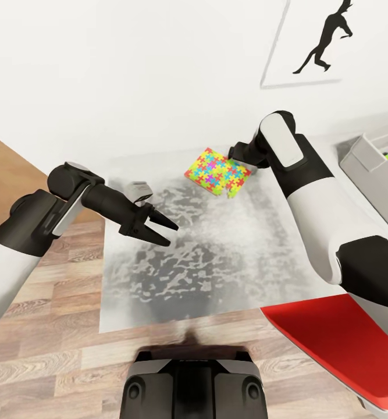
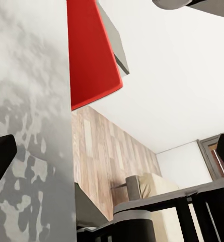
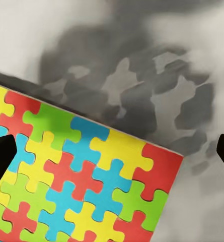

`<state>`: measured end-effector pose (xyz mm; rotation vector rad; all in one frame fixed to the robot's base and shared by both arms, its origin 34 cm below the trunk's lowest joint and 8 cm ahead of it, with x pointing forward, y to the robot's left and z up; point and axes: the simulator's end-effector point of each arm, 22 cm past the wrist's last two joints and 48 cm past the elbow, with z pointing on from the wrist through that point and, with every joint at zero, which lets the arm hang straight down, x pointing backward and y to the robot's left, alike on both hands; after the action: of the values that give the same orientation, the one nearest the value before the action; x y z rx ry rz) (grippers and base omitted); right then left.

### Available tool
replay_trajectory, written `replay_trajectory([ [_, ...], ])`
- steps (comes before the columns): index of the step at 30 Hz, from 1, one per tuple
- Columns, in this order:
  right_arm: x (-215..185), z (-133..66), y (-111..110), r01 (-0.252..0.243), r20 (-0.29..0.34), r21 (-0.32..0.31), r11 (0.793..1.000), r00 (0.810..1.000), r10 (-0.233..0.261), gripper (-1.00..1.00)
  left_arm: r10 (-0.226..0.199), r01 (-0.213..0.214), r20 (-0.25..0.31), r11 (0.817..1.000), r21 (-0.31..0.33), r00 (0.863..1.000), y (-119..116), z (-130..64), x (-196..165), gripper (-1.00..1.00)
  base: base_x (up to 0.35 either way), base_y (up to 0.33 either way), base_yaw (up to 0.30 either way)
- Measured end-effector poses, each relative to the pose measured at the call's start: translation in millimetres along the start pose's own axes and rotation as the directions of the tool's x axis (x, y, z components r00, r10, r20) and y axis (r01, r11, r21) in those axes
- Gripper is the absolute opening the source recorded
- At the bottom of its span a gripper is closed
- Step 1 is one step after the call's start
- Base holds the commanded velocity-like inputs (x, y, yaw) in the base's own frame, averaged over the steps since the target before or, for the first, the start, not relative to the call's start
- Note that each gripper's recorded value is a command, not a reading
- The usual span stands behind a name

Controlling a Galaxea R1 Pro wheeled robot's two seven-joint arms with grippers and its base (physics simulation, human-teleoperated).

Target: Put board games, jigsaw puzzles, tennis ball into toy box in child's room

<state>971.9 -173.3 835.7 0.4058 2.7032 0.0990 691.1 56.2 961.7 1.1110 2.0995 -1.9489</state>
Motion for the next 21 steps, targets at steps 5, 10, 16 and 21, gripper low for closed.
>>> replay_trajectory([
  [5,-0.3,0.1,-0.9,-0.001,0.0,0.001,1.0,1.0,0.001,1.0,0.0,0.0,0.002,1.0,-0.002,1.0,0.3,-1.1,-0.2,1.0,0.002,-0.002,0.0],
  [10,0.1,0.0,0.0,0.0,0.0,0.0,1.0,1.0,0.0,1.0,-0.001,0.001,0.002,1.0,-0.003,1.0,0.5,-1.6,0.0,1.0,0.005,0.002,0.0],
  [16,0.0,0.2,-1.4,-0.001,0.0,0.003,1.0,1.0,0.001,1.0,0.001,-0.001,0.007,1.0,-0.006,1.0,0.4,-3.2,-1.1,1.0,0.108,0.053,0.0],
  [21,-0.1,0.5,-1.8,-0.001,-0.001,0.003,1.0,1.0,0.001,1.0,0.002,-0.002,0.01,1.0,-0.008,1.0,-0.1,-5.1,-1.9,1.0,0.024,0.011,0.0],
])
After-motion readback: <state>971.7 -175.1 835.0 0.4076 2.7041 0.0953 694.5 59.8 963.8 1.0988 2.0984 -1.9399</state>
